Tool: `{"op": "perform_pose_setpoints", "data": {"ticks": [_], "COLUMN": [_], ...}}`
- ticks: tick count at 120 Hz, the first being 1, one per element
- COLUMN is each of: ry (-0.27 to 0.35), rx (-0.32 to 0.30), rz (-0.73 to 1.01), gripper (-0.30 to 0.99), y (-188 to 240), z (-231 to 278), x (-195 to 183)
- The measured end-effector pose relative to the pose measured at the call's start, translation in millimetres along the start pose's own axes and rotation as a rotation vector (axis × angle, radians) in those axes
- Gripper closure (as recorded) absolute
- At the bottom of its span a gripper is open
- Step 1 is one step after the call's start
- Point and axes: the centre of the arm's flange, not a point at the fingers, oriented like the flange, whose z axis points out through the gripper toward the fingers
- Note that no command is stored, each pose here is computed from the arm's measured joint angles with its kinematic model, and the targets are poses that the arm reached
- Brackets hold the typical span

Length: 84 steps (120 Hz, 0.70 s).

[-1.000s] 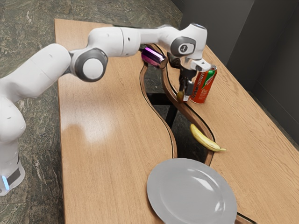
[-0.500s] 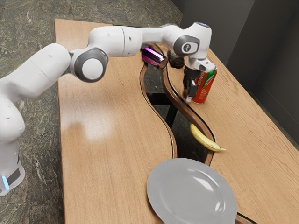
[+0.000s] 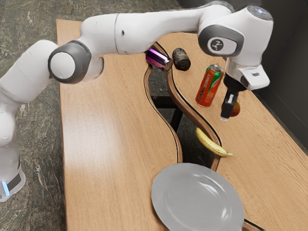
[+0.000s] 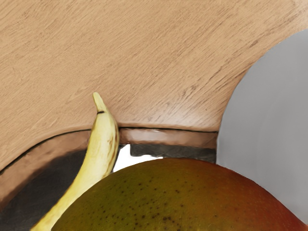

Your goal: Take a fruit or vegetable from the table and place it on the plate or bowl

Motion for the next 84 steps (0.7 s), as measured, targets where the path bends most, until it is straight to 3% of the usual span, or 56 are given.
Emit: {"op": "perform_pose_setpoints", "data": {"ticks": [24, 49, 77, 84], "ry": [-0.087, -0.122, -0.118, -0.113], "rx": [-0.005, -0.039, -0.055, -0.061], "rz": [0.11, 0.159, 0.118, 0.103], "gripper": [0.36, 0.37, 0.37, 0.25], "y": [81, 143, 165, 166], "z": [39, 85, 109, 110], "x": [16, 25, 28, 29]}}
